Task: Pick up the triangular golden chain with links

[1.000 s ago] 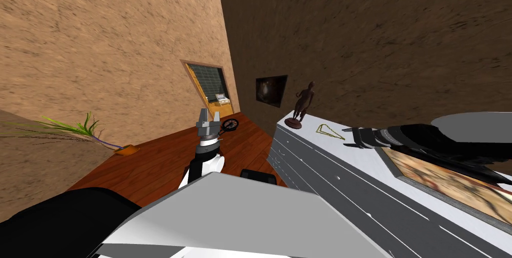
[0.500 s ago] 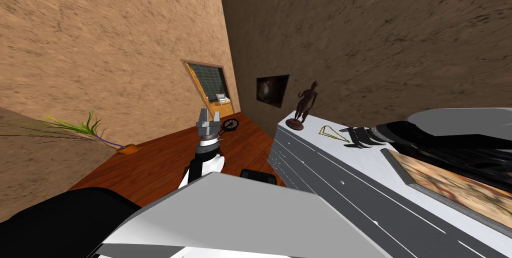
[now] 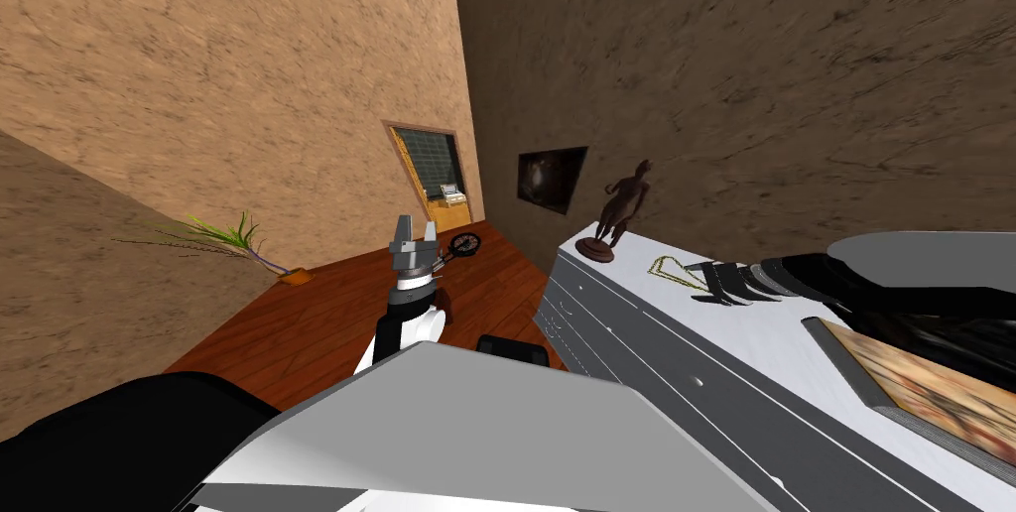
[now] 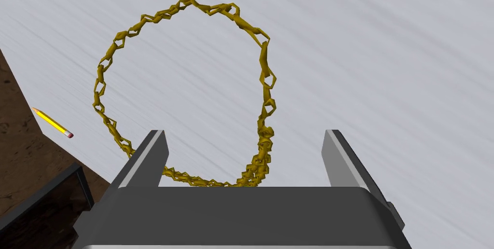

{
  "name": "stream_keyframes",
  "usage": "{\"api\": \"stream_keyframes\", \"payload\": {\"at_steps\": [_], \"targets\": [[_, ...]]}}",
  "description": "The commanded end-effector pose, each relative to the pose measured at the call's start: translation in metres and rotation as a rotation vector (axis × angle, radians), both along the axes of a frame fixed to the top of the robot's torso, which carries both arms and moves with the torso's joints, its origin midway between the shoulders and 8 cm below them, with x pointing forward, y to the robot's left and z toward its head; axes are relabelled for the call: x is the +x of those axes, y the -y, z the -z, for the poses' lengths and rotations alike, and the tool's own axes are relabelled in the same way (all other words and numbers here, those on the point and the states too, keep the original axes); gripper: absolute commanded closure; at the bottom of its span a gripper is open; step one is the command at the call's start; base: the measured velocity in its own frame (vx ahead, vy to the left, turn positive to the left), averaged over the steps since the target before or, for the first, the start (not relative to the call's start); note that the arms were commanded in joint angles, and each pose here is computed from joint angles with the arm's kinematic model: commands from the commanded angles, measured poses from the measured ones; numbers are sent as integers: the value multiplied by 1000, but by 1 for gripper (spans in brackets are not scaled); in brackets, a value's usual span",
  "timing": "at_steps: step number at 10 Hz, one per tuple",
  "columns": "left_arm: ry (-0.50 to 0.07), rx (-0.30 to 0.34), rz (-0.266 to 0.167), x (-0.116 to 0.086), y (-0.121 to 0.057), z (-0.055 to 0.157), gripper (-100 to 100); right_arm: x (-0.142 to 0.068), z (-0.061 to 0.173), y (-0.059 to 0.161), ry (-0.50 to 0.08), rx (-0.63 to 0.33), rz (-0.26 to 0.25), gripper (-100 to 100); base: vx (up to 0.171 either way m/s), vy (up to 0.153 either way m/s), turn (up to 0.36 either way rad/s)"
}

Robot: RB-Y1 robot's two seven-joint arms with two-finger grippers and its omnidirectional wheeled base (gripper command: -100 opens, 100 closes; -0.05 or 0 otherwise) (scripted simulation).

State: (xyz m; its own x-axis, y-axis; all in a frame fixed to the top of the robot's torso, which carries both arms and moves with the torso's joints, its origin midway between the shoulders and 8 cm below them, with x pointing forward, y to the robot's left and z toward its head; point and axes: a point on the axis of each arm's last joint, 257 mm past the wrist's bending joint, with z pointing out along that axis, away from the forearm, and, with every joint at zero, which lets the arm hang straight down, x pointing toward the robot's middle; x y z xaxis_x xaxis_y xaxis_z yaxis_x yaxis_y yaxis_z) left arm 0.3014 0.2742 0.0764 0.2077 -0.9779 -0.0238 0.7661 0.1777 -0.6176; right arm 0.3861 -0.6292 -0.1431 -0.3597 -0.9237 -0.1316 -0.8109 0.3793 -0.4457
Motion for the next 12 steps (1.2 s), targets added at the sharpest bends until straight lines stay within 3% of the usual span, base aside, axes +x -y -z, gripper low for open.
{"api": "stream_keyframes", "payload": {"at_steps": [1, 2, 6, 7, 8, 10, 11, 12], "targets": [[0, 0, 0, 0, 0, 0, 0, 0, 0, 0, 0, 0, 0, -100, -13, -8, 37], [0, 0, 0, 0, 0, 0, 0, 0, 0, 1, 1, -2, 0, 100, 0, 0, 0], [0, 0, 0, 0, 0, 0, 0, 0, 0, 1, 1, -1, 1, 100, 0, 0, 0], [0, 0, 0, 0, 0, 0, 0, 0, 0, 1, 1, -1, 1, 0, 0, 0, 0], [0, 0, 0, 0, 0, 0, 0, 6, -6, -7, 1, -1, -24, 100, 23, 8, -170], [0, 0, 0, 0, 0, 0, 0, 17, -16, -21, 1, -1, -66, 100, 35, 15, -252], [0, 0, 0, 0, 0, 0, 0, 14, -14, -15, 3, -2, -48, 100, 18, 13, -82], [0, 0, 0, 0, 0, 0, 0, 14, -14, -15, 1, -1, -50, 0, 0, 0, 0]]}}
